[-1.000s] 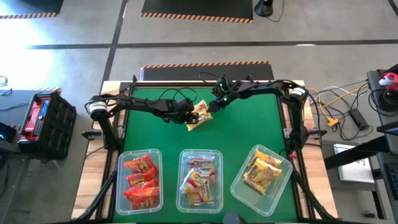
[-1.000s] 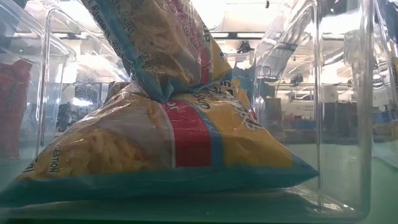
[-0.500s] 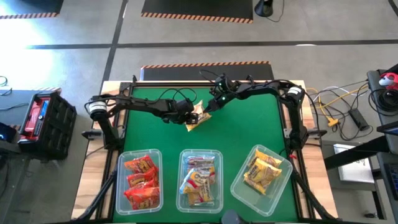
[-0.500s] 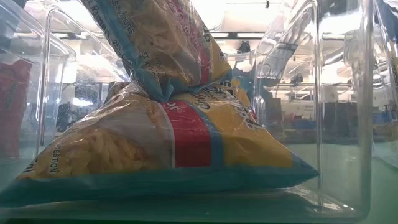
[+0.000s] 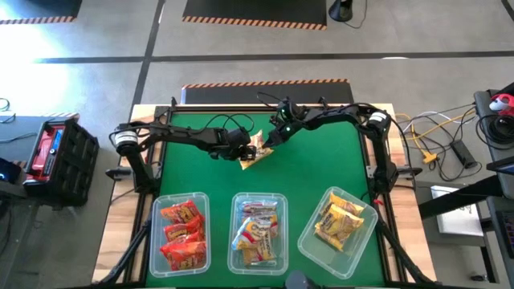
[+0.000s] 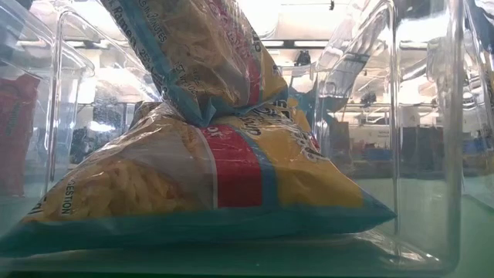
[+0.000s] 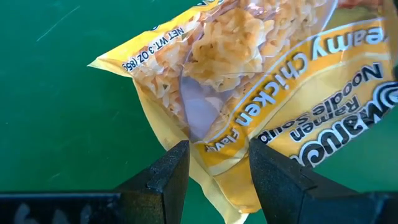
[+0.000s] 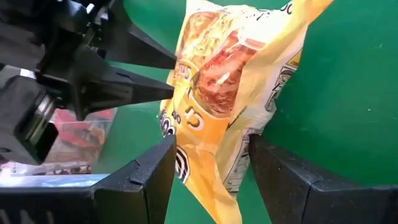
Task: Sort Maruchan noodles
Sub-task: Put the yellow noodle pack into the right transparent bin
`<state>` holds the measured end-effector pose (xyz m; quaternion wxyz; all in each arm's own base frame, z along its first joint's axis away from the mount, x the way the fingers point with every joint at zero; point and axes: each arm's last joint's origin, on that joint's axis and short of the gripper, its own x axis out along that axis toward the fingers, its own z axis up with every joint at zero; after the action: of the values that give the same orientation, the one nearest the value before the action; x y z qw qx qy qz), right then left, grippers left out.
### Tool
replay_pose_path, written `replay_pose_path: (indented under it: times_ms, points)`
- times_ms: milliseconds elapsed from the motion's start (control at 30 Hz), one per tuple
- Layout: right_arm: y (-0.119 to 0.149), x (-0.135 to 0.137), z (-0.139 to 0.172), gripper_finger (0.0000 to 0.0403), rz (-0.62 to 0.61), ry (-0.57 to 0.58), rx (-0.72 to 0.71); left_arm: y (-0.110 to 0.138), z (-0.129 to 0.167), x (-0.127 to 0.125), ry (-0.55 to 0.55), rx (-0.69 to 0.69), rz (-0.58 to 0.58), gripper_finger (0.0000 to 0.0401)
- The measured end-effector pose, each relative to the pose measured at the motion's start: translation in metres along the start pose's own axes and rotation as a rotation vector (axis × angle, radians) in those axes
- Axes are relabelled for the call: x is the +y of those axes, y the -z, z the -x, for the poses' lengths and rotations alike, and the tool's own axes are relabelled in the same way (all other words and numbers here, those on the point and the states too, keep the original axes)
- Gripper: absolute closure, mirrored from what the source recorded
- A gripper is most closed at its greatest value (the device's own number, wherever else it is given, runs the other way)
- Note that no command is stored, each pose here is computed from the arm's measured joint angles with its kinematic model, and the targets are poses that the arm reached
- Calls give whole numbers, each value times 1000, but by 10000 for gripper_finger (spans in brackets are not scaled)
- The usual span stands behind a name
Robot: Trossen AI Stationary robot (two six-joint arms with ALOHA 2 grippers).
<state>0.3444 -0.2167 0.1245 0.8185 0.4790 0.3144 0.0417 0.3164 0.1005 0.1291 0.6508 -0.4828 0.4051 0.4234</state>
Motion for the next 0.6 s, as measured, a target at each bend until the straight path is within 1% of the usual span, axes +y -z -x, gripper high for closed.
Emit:
replay_pose_path:
  times_ms: [200, 267, 400, 500, 600]
  points:
    - [-9, 6, 14, 211, -12, 4, -19, 0, 0, 0, -2, 1, 3, 255]
    - [-7, 8, 20, 211, -45, 22, 13, 0, 0, 0, 0, 0, 5, 255]
    - [-2, 13, 29, 212, 2, 55, 70, 0, 0, 0, 4, -2, 8, 255]
    - [-2, 14, 29, 224, 16, 49, 72, 0, 0, 0, 4, -3, 8, 255]
    - [-2, 14, 29, 249, 15, 50, 75, 0, 0, -1, 5, -3, 8, 255]
